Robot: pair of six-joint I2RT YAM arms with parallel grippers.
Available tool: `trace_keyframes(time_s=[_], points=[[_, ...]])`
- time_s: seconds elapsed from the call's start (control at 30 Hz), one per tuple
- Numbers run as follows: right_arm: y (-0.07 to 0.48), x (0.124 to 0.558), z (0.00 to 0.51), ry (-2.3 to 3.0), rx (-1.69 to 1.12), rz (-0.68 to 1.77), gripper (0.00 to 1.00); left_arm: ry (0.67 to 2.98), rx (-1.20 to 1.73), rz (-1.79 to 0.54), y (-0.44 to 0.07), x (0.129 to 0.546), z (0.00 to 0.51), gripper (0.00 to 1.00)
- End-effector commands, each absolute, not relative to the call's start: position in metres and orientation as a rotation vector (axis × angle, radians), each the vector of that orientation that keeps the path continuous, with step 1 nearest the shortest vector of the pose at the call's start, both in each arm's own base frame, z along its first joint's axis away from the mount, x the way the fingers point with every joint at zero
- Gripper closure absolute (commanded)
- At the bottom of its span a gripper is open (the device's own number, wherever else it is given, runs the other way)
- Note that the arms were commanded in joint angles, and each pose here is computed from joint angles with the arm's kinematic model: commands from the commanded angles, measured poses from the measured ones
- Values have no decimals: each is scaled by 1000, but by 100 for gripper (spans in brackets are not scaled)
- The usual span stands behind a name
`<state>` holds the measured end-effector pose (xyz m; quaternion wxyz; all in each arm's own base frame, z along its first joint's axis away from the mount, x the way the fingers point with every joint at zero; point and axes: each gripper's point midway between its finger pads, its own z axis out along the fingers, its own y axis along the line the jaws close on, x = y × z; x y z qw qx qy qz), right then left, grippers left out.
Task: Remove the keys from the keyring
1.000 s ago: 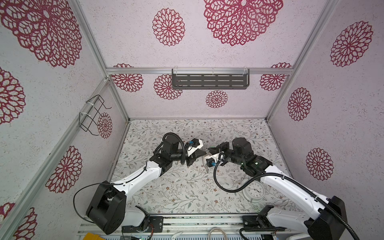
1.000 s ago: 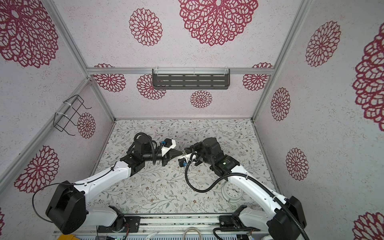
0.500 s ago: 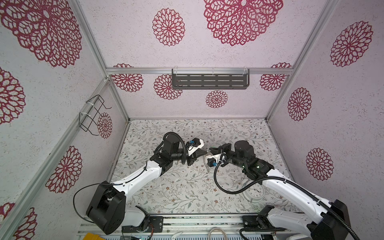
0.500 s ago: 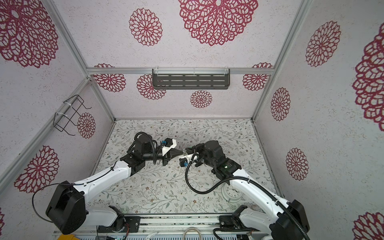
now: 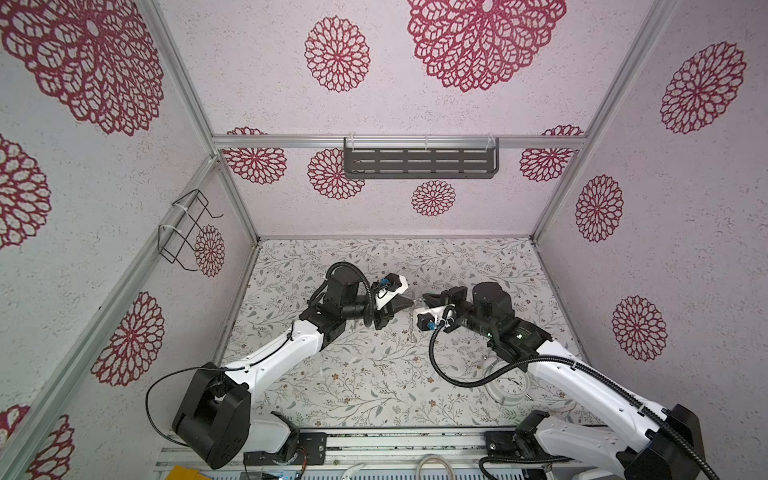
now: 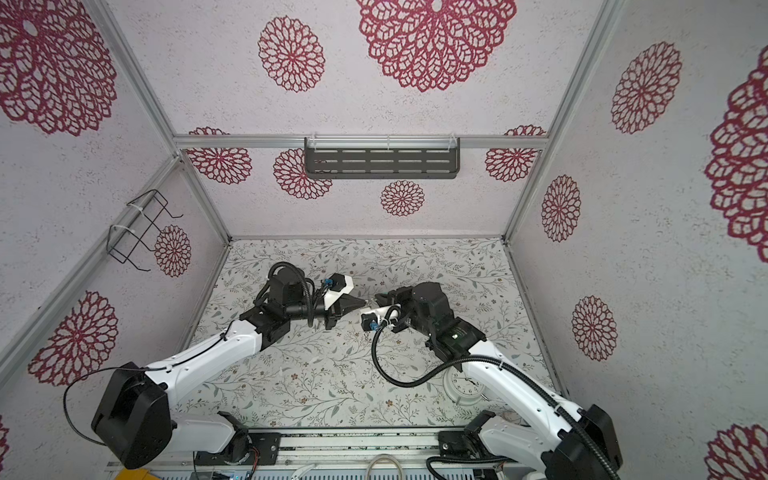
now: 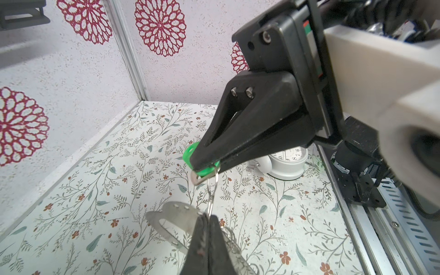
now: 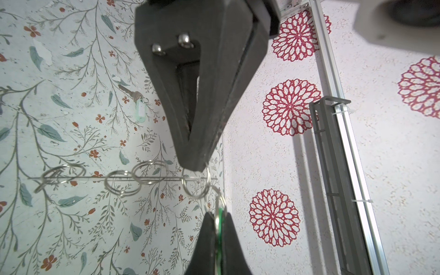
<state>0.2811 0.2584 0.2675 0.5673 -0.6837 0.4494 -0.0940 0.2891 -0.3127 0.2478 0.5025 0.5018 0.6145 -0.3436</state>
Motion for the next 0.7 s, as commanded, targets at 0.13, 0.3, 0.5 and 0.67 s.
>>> trace_keyframes(time_s=[0.13, 0.3, 0.5, 0.67], points=[[249, 288, 279, 1157, -1503, -180, 100, 1514, 1126, -804, -302, 300, 260, 100], [250, 288, 271, 1258, -1476, -72, 100, 1510, 1069, -776, -295, 307, 266, 100], [251, 281, 260, 1362, -1487, 45, 100, 1483, 1017, -747, -290, 311, 275, 100], [258, 277, 256, 1399, -1479, 141, 100, 1453, 976, -758, -290, 314, 283, 100]])
